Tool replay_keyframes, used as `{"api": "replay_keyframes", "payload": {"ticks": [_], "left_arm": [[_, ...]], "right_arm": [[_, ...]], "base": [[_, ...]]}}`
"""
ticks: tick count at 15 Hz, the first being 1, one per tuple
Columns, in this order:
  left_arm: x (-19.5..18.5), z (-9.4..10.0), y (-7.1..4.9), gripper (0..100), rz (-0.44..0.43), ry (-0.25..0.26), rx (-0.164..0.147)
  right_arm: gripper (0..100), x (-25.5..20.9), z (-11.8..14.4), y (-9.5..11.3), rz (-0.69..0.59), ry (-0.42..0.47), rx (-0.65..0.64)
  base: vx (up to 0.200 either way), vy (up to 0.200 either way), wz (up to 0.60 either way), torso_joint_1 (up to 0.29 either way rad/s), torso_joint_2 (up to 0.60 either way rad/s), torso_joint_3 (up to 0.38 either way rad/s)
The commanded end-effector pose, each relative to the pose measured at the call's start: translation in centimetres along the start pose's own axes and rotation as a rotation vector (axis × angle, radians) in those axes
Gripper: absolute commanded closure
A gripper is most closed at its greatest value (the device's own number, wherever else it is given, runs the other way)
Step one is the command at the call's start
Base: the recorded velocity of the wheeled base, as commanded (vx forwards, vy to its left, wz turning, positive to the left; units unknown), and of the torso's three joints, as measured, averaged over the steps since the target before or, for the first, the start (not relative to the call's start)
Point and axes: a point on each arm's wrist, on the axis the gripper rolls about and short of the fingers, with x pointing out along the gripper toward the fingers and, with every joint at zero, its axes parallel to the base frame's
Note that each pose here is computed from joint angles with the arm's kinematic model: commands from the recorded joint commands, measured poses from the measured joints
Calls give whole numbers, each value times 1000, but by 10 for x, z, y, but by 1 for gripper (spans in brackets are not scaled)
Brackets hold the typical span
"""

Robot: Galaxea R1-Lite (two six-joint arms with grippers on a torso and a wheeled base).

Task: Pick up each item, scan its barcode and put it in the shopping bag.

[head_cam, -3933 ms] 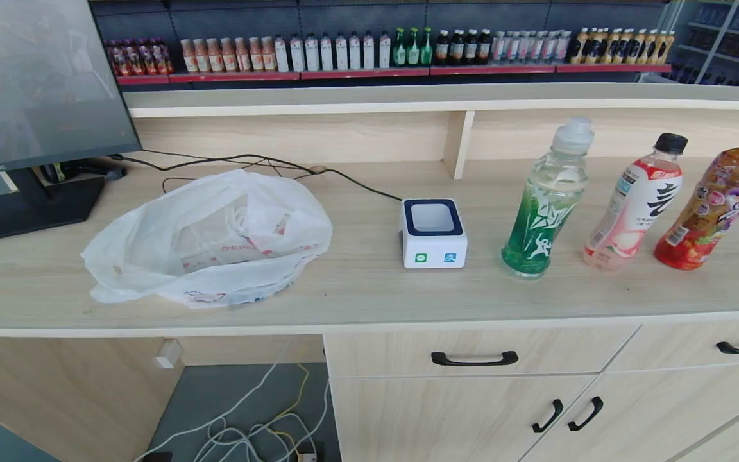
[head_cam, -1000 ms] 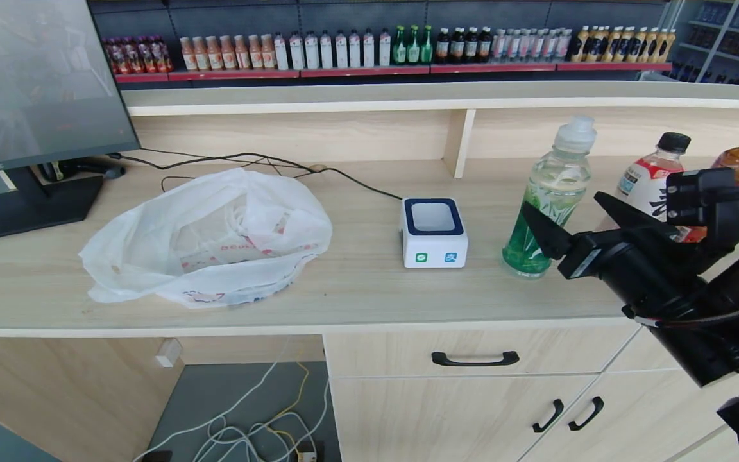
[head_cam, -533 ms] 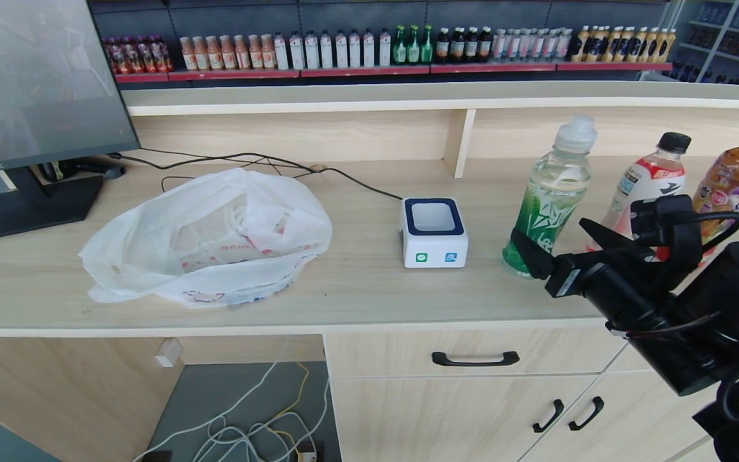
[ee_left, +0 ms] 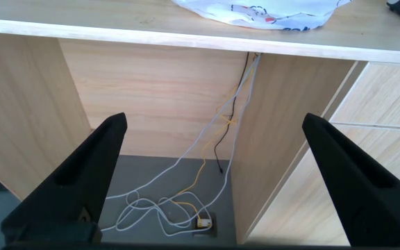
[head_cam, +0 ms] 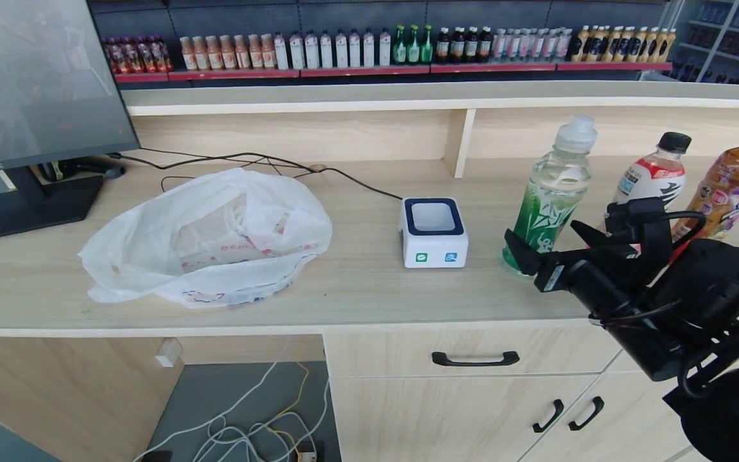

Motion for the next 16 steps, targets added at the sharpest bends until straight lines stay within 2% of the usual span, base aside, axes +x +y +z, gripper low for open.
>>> {"api": "replay_keyframes", "payload": {"ticks": [1,16], "left_arm": [[0,0,0,0,0,0,-1],[0,0,0,0,0,0,-1]], "right_arm": [[0,12,-5,2,-2,-5,-1],[0,44,0,-2,-29,-82,-22]], "base": [[0,0,0,0,0,0],[0,0,0,0,0,0]]}}
